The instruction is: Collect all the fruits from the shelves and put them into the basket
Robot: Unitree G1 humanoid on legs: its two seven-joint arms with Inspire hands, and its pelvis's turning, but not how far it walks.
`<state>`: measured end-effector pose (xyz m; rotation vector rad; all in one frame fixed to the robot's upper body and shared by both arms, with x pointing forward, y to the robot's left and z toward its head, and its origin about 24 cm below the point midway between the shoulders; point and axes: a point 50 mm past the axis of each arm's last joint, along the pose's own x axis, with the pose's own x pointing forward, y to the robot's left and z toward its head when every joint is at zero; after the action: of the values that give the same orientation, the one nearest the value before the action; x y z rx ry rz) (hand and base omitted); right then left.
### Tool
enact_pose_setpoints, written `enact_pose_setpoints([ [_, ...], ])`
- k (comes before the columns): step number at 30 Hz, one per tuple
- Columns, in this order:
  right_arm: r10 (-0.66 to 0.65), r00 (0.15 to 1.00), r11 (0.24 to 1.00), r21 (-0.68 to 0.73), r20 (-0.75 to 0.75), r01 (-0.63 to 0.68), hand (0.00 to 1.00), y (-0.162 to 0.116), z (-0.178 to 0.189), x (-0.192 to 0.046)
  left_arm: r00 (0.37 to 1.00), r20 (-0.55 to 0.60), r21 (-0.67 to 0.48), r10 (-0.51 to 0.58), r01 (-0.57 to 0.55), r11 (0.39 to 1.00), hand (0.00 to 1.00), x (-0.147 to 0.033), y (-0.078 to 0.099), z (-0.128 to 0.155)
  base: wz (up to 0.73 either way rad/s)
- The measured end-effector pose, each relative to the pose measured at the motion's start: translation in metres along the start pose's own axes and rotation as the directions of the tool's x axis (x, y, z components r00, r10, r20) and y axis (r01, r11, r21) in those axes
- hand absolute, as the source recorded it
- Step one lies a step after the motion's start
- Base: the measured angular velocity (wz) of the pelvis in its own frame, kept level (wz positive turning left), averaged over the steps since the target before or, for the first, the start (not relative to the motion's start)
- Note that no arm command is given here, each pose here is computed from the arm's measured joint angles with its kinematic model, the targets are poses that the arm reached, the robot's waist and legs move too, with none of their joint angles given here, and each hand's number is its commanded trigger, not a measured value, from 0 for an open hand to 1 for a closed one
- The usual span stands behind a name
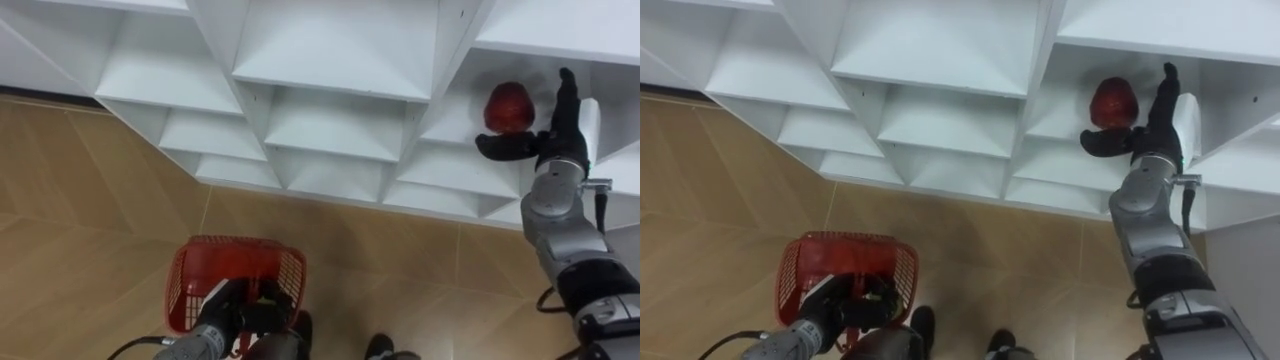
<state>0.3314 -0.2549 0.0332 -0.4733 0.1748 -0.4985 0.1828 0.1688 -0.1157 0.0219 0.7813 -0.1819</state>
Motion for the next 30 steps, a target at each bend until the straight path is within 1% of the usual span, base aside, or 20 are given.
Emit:
enact_pose_setpoints([
  [4, 0.0, 1.0, 1.0, -0.004, -0.007, 0.0, 0.0, 0.0, -0.0007, 0.0, 1.0, 0.0, 0.0, -0.001, 0.001, 1.0, 1.0, 0.0, 0.0, -0.0001, 0.0],
  [5, 0.0, 1.0, 1.0, -0.006, -0.01, 0.0, 0.07, 0.0, -0.0011, 0.0, 1.0, 0.0, 0.0, -0.001, 0.001, 1.0, 1.0, 0.0, -0.0001, -0.0001, 0.0],
  [7, 0.0, 1.0, 1.0, -0.007, -0.011, 0.0, 0.51, 0.0001, -0.0012, 0.0, 1.0, -0.001, 0.001, -0.001, 0.001, 1.0, 1.0, 0.0, -0.0001, -0.0002, 0.0],
  [8, 0.001, 1.0, 1.0, -0.008, -0.011, -0.001, 0.67, 0.0002, -0.0011, -0.0001, 1.0, -0.001, 0.001, -0.001, 0.001, 1.0, 1.0, -0.0001, -0.0002, -0.0003, 0.0],
  [9, 0.001, 1.0, 1.0, -0.008, -0.011, -0.001, 0.78, 0.0002, -0.0011, -0.0001, 1.0, -0.001, 0.001, -0.001, 0.001, 1.0, 1.0, -0.0001, -0.0002, -0.0003, 0.0],
  [10, 0.001, 1.0, 1.0, -0.009, -0.011, -0.001, 1.0, 0.0003, -0.0012, -0.0001, 1.0, -0.002, 0.001, -0.001, 0.001, 1.0, 1.0, -0.0001, -0.0001, -0.0004, 0.0],
  [22, 0.023, 0.999, 0.996, -0.084, 0.022, -0.021, 1.0, 0.0033, 0.0005, -0.001, 1.0, -0.002, -0.003, -0.007, 0.007, 1.0, 1.0, 0.0009, -0.003, 0.0004, 0.0],
  [30, 0.029, 0.999, 0.996, -0.087, 0.023, -0.026, 1.0, 0.0044, 0.0006, -0.0014, 1.0, -0.001, -0.008, -0.012, 0.012, 1.0, 1.0, 0.0013, -0.0056, 0.0001, 0.0],
])
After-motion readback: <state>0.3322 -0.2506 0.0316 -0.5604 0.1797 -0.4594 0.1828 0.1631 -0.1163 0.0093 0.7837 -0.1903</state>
